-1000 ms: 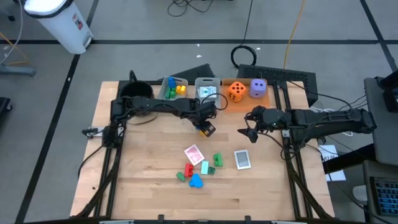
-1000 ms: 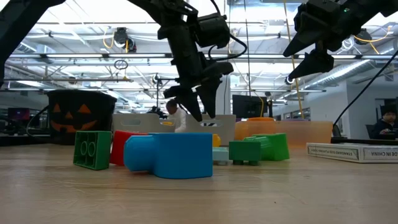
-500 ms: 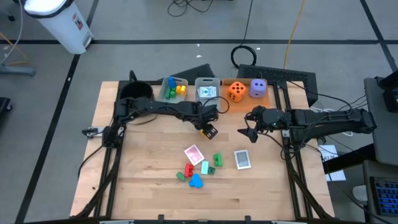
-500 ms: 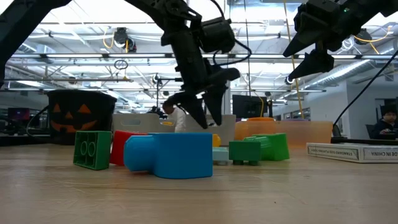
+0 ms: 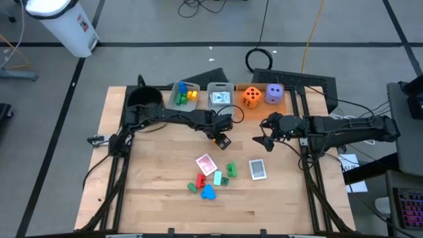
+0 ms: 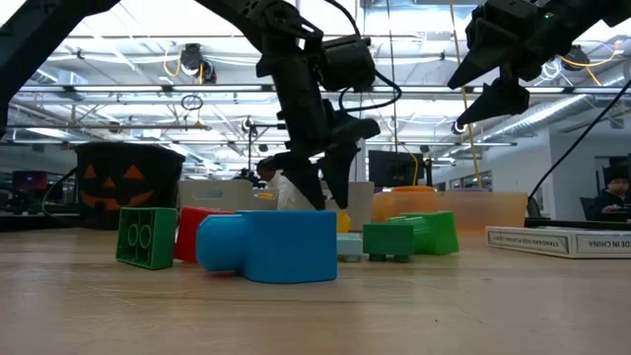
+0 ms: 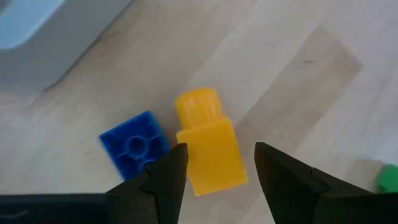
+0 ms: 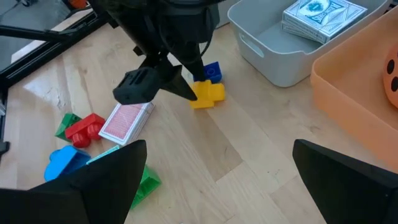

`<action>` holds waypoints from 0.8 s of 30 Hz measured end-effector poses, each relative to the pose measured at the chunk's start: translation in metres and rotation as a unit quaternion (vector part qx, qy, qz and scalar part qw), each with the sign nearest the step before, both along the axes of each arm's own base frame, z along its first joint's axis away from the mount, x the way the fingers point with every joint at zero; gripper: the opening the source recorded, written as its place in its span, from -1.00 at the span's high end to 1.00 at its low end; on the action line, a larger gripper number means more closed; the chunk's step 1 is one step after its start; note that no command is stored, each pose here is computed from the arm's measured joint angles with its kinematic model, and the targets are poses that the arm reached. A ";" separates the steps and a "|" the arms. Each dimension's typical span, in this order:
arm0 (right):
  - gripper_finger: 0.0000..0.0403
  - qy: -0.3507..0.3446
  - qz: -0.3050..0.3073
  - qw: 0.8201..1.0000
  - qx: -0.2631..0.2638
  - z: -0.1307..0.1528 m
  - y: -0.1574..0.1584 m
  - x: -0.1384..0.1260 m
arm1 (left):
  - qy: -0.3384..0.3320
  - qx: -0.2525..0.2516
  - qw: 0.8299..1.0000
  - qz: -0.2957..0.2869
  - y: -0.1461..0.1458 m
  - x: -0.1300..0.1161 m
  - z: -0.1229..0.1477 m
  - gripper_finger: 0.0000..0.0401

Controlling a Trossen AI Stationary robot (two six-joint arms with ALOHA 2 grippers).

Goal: Pick & Place Toys
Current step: Put the yellow game piece into the left gray bin

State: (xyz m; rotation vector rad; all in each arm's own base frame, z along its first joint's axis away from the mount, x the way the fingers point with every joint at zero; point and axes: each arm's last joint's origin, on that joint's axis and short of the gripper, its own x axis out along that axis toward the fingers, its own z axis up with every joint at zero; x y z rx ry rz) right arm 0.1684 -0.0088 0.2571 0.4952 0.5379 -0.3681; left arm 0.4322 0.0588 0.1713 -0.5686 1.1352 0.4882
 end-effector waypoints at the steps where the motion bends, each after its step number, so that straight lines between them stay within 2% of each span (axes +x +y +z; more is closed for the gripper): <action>1: -0.99 -0.001 -0.001 1.000 0.002 0.000 0.000 0.000 | 0.001 -0.001 1.000 0.000 0.000 0.000 -0.001 0.01; 17: -0.99 0.000 0.001 1.000 -0.001 0.000 0.000 0.000 | 0.008 0.001 1.000 0.001 0.000 -0.001 -0.003 0.02; 24: -0.99 0.000 0.001 1.000 -0.001 0.000 0.000 0.000 | -0.004 -0.019 1.000 -0.001 0.000 0.001 -0.003 0.17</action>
